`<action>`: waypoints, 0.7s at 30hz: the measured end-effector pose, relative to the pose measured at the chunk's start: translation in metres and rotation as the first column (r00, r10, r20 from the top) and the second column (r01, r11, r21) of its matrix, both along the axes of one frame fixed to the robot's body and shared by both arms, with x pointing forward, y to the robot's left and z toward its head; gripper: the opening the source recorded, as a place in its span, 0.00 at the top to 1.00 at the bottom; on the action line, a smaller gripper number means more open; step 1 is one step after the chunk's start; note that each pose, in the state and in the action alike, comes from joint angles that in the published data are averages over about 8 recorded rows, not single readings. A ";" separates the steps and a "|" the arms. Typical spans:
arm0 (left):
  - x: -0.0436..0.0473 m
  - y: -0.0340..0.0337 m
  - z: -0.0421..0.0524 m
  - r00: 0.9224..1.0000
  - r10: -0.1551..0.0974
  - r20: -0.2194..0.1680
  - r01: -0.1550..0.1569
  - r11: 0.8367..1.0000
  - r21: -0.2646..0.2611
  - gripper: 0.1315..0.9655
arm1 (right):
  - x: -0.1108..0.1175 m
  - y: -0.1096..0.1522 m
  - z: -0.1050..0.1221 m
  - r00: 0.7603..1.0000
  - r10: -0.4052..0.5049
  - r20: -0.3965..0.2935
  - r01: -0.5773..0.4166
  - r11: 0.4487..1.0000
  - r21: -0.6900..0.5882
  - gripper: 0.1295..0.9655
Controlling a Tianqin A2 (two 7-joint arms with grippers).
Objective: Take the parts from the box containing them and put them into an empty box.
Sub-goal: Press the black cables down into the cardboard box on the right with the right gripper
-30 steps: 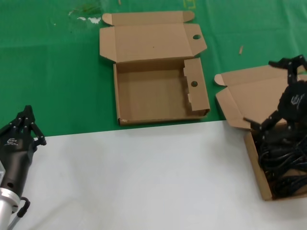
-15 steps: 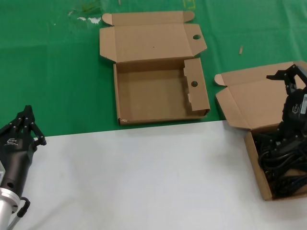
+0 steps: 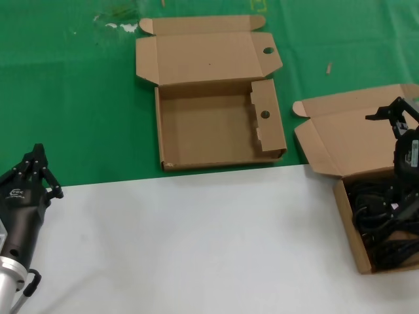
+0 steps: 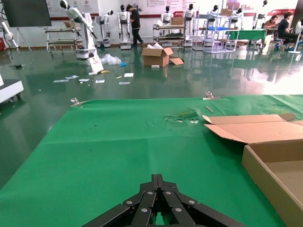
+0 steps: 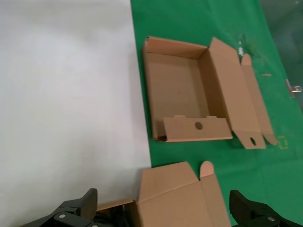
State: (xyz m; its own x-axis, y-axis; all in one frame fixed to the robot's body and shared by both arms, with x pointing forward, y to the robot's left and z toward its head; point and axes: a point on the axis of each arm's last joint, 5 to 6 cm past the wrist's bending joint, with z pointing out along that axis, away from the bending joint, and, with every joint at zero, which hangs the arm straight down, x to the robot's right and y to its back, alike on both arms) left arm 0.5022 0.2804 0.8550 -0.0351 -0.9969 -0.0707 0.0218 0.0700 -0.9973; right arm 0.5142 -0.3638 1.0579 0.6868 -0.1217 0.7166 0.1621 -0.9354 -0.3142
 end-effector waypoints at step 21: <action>0.0000 0.0000 0.0000 1.000 0.000 0.000 0.000 1.000 0.000 0.99 | -0.008 -0.022 -0.011 0.994 -0.023 -0.111 0.016 0.998 -0.066 0.00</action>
State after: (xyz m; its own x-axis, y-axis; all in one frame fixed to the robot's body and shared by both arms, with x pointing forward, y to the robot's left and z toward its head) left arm 0.5022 0.2804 0.8550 -0.0351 -0.9969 -0.0707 0.0218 0.0700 -0.9973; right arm 0.5060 -0.3854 1.0469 0.7608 -0.0913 0.6425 0.1113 -0.9570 -0.2678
